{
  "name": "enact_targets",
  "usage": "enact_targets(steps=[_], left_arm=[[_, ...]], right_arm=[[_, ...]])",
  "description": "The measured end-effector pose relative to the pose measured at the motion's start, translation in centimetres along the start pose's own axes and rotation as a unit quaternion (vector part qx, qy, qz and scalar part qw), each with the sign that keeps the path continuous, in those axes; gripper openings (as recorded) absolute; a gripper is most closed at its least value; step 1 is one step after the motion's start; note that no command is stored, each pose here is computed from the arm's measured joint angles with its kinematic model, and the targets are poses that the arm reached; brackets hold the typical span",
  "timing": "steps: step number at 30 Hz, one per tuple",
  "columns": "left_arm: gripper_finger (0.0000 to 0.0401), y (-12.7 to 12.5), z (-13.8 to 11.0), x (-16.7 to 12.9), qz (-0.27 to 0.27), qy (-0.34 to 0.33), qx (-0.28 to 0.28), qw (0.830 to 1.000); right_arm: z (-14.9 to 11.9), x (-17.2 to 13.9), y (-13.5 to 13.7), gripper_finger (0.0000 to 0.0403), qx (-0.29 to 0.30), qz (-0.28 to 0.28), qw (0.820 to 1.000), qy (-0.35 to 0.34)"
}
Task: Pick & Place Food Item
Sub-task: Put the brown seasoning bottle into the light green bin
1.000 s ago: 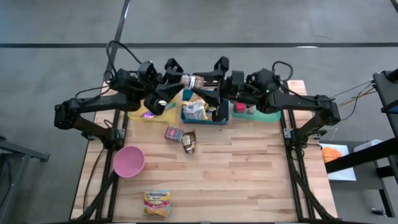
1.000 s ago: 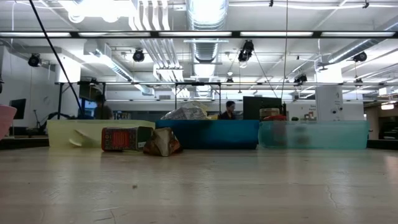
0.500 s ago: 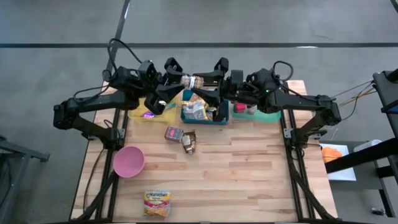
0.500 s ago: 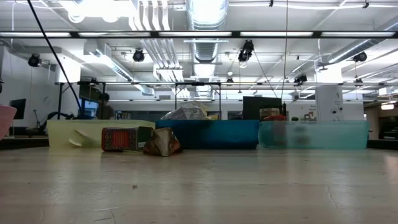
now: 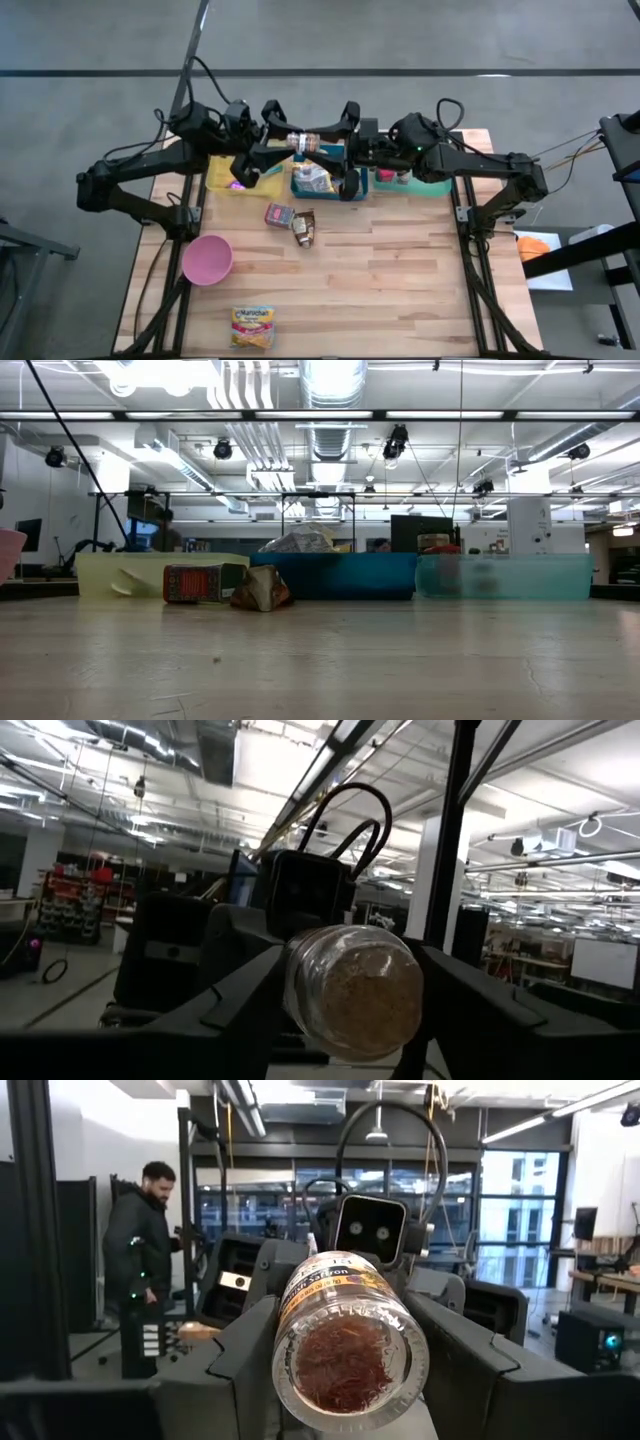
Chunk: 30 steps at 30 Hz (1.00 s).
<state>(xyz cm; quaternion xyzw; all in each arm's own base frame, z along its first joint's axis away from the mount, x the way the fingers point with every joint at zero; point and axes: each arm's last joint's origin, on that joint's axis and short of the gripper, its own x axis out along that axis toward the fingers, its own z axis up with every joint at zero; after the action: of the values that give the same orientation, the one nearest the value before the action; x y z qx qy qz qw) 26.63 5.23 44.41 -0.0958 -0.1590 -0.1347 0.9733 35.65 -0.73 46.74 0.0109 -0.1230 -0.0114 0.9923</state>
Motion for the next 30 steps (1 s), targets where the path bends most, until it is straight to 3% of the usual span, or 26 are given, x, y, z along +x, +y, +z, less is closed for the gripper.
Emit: enact_targets(steps=[6,12,15,18,23,30], left_arm=[[0.0182,-0.1,0.0,-0.1,-0.001,0.010,0.006,1.000],[0.0134,-0.5,0.2,-0.2,-0.050,0.017,0.006,0.999],[0.0126,-0.5,0.4,-0.3,-0.061,0.021,-0.023,0.998],[0.0140,-0.5,0.5,-0.3,-0.067,0.029,-0.047,0.996],[0.0194,-0.6,0.8,-0.4,-0.046,0.083,-0.076,0.993],[0.0258,-0.9,1.7,-0.5,-0.028,0.127,-0.083,0.988]], right_arm=[[-0.1,0.0,0.0,0.0186,0.008,0.003,1.000,0.003],[-0.3,0.1,0.4,0.0186,0.016,0.039,0.999,0.006],[-0.3,0.2,0.4,0.0186,0.018,0.042,0.999,0.000],[-0.3,0.2,0.3,0.0186,0.019,0.039,0.999,0.001],[-0.6,0.2,0.3,0.0186,0.020,0.034,0.999,0.017],[-0.9,0.2,0.2,0.0186,0.029,0.018,0.999,0.033]])
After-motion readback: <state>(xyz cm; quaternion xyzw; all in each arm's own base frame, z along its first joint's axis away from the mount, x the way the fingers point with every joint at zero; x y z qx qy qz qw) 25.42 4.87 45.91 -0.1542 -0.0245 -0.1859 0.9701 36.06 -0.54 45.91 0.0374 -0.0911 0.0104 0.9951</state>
